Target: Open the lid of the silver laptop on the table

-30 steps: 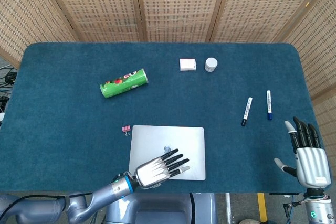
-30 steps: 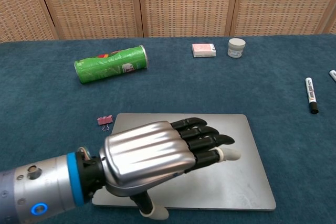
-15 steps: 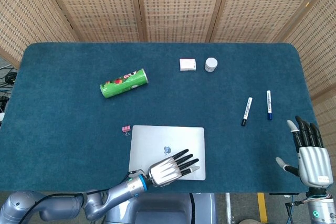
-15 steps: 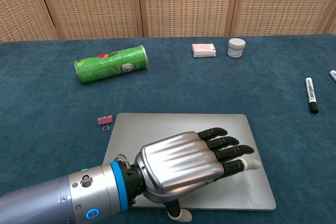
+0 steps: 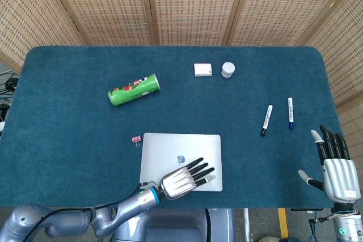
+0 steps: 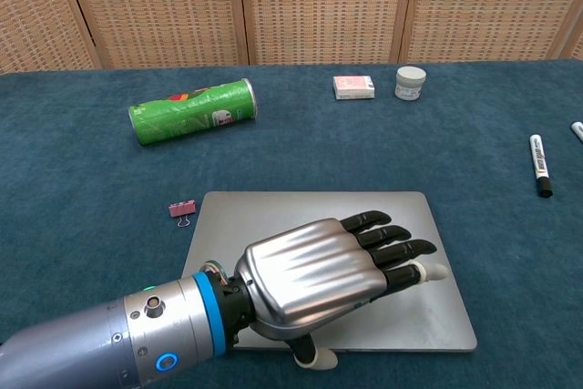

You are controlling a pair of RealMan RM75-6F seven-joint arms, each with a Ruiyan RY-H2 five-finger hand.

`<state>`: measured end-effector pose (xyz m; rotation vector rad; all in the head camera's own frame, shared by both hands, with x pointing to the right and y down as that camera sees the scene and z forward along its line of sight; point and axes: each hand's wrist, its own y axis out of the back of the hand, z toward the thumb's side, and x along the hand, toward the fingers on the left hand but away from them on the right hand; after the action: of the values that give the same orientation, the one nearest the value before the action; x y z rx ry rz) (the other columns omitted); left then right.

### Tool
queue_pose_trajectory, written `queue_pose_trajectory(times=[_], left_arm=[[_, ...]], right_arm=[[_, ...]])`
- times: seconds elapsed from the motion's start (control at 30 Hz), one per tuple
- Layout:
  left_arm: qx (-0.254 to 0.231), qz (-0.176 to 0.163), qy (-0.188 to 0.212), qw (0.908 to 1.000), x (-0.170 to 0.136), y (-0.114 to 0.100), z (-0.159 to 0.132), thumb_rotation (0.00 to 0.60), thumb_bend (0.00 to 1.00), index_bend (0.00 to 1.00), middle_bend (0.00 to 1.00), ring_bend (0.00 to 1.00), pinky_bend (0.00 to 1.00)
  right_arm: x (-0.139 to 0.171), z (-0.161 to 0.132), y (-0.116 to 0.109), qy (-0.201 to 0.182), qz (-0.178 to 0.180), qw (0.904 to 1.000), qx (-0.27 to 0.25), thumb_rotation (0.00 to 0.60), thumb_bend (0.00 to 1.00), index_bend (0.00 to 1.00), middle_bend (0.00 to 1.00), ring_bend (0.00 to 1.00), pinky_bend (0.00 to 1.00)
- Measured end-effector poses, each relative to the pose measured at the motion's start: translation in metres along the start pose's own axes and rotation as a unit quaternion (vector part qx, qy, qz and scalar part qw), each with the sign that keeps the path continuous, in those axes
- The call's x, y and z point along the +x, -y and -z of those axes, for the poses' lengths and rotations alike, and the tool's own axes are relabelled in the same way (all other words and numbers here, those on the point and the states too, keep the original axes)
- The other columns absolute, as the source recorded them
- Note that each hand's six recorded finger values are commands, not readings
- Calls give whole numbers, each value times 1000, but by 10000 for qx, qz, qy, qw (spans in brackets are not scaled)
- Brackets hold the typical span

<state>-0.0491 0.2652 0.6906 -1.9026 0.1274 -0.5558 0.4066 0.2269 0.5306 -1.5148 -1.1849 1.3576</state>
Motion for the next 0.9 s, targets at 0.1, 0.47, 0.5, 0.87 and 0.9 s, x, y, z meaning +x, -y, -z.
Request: queue_pose_trajectory(times=[0.1, 0.47, 0.5, 0.87, 0.9], left_arm=[[43, -12, -14, 10000, -1, -1, 1, 600, 250, 0, 0, 0, 0], [154, -57, -96, 9998, 0, -3, 6, 600, 335, 0, 0, 0, 0], [179, -67, -103, 9998, 0, -4, 7, 600, 356, 0, 0, 0, 0], [796, -464, -452, 9947, 9, -27, 28, 600, 418, 0, 0, 0, 0], [805, -496, -482, 9944, 10, -30, 31, 600, 419, 0, 0, 0, 0]], right_arm=[[0, 0, 0, -4, -4, 10000, 1, 600, 0, 0, 0, 0, 0], [0, 0, 0, -1, -2, 10000, -12, 600, 0, 0, 0, 0, 0], [0, 0, 0, 0, -1, 10000, -15, 600, 0, 0, 0, 0, 0], [1, -1, 2, -36, -59, 10000, -15, 600, 0, 0, 0, 0, 0], [1, -2, 3, -47, -80, 10000, -12, 600, 0, 0, 0, 0, 0]])
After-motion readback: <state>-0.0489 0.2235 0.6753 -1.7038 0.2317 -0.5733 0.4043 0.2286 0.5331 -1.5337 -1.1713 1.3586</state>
